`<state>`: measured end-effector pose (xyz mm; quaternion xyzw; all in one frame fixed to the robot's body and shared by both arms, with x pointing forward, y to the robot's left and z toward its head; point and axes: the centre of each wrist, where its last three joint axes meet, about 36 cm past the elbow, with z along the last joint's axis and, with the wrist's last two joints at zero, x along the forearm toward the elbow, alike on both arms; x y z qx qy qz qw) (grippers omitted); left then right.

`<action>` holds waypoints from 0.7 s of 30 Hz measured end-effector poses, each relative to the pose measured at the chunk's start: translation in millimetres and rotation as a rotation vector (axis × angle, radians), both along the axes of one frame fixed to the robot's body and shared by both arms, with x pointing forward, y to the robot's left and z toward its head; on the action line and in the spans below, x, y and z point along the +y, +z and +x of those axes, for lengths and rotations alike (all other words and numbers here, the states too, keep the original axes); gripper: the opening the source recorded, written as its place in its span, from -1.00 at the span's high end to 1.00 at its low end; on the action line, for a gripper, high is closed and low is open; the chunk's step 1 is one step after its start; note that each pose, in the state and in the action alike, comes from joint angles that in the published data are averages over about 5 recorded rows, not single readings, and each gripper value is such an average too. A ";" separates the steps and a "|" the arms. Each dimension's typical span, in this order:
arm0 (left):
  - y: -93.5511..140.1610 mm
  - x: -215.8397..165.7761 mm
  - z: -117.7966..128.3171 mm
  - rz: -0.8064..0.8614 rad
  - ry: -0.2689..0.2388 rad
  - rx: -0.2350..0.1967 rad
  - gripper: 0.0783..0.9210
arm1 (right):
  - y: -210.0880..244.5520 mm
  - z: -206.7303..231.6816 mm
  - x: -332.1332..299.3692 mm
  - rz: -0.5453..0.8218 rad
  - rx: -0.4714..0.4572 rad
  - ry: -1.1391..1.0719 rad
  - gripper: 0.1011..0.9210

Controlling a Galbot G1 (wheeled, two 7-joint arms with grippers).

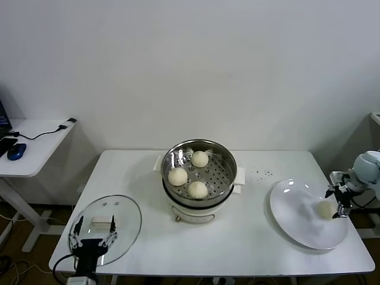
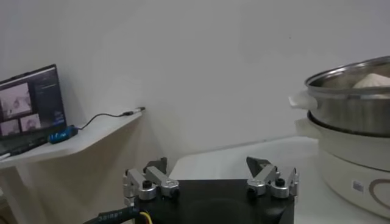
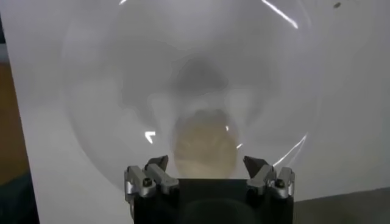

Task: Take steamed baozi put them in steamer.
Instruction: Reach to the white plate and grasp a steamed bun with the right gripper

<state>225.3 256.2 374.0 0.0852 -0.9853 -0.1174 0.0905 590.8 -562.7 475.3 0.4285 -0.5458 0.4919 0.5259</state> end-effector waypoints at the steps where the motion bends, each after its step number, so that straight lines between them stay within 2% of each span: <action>1: -0.5 0.0 -0.2 0.001 0.000 0.001 -0.77 | -1.8 0.1 -0.8 -0.001 0.002 -0.002 -0.76; 10: -4.1 -1.3 -3.7 0.004 0.002 0.013 -0.77 | -16.9 3.7 -0.1 -0.003 0.021 -0.007 -0.75; 21: -5.1 -3.2 -4.2 0.001 0.008 0.014 -0.77 | -18.0 9.4 -1.3 0.005 0.029 -0.017 -0.31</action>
